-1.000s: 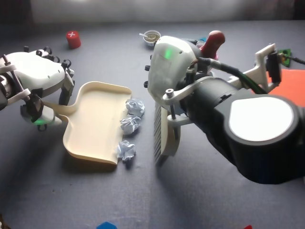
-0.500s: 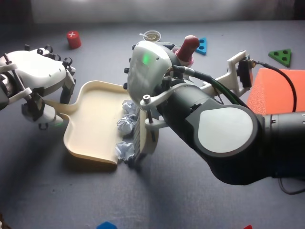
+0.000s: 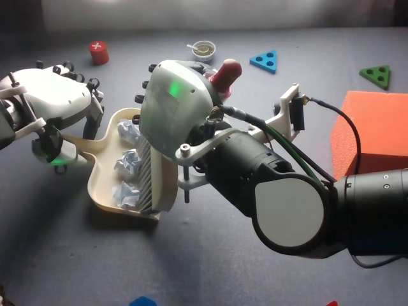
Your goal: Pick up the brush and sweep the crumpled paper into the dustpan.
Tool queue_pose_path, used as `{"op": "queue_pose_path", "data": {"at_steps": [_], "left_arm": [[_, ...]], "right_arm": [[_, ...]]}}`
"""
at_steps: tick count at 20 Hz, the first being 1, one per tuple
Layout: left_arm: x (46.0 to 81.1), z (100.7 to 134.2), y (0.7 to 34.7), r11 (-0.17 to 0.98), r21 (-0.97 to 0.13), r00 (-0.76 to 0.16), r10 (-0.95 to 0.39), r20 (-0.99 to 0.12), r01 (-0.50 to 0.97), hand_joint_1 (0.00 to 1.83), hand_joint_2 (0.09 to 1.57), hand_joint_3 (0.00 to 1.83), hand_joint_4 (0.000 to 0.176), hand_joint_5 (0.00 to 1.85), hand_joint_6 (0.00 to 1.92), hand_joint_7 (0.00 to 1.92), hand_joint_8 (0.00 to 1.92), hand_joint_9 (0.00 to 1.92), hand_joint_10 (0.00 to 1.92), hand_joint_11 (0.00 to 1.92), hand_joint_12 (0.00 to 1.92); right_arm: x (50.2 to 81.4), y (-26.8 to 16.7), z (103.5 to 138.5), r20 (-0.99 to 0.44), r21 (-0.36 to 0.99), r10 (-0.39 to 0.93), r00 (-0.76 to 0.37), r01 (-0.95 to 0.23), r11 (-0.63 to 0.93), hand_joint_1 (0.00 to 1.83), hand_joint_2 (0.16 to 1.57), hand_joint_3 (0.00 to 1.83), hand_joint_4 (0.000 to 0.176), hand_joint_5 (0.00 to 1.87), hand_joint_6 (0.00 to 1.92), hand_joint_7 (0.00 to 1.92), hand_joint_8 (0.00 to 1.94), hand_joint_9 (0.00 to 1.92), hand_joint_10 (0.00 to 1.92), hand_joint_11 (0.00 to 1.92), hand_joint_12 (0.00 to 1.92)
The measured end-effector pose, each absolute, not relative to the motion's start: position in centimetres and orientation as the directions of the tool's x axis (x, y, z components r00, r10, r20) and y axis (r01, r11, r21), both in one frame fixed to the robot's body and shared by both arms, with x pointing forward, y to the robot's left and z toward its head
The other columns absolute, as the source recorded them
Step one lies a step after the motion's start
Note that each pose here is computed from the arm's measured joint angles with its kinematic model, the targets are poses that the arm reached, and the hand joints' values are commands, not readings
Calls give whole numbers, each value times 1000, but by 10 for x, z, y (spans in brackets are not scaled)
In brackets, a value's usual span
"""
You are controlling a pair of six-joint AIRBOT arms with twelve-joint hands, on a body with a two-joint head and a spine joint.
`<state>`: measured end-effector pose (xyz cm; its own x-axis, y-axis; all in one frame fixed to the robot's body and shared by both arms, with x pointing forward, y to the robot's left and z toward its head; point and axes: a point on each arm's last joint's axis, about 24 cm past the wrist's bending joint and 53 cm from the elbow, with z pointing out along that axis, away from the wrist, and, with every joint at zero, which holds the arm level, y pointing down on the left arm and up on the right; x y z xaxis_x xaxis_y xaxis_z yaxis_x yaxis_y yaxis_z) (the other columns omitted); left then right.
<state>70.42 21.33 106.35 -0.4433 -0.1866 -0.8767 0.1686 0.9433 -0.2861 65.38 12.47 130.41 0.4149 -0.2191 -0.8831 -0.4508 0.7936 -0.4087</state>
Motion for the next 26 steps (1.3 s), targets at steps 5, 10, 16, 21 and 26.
{"op": "queue_pose_path", "data": {"at_steps": [5,10,16,21,26], "left_arm": [[704,1064,214,943,-286,-443,-187,-877,168,1050,1172,2,0,872,1151,314,0,328,1,0,828],[705,1064,213,942,-289,-445,-189,-875,168,1064,1166,0,0,886,1131,320,1,330,1,0,789],[705,1065,211,942,-289,-443,-187,-877,173,1053,1169,0,0,880,1139,330,7,347,8,0,843],[705,1066,211,941,-289,-442,-188,-877,173,1063,1166,0,0,886,1131,321,5,335,4,0,848],[706,1066,211,941,-291,-442,-190,-877,172,1052,1170,2,0,874,1151,329,5,352,7,0,890]], "right_arm": [[643,122,1321,-868,-372,-138,477,-440,818,1404,1220,2,176,950,1921,921,1941,1264,1921,1381,1921],[637,113,1326,-855,-388,-146,497,-427,817,1392,1213,0,176,940,1921,933,1941,1269,1921,1370,1921],[648,92,1324,-873,-390,-190,449,-409,825,1392,1222,3,176,943,1921,940,1941,1268,1921,1390,1921],[658,82,1333,-858,-436,-253,447,-374,819,1381,1210,0,176,939,1921,985,1941,1279,1921,1392,1921],[671,87,1308,-876,-452,-312,367,-404,795,1391,1208,0,176,949,1921,961,1941,1276,1921,1392,1921]]}}
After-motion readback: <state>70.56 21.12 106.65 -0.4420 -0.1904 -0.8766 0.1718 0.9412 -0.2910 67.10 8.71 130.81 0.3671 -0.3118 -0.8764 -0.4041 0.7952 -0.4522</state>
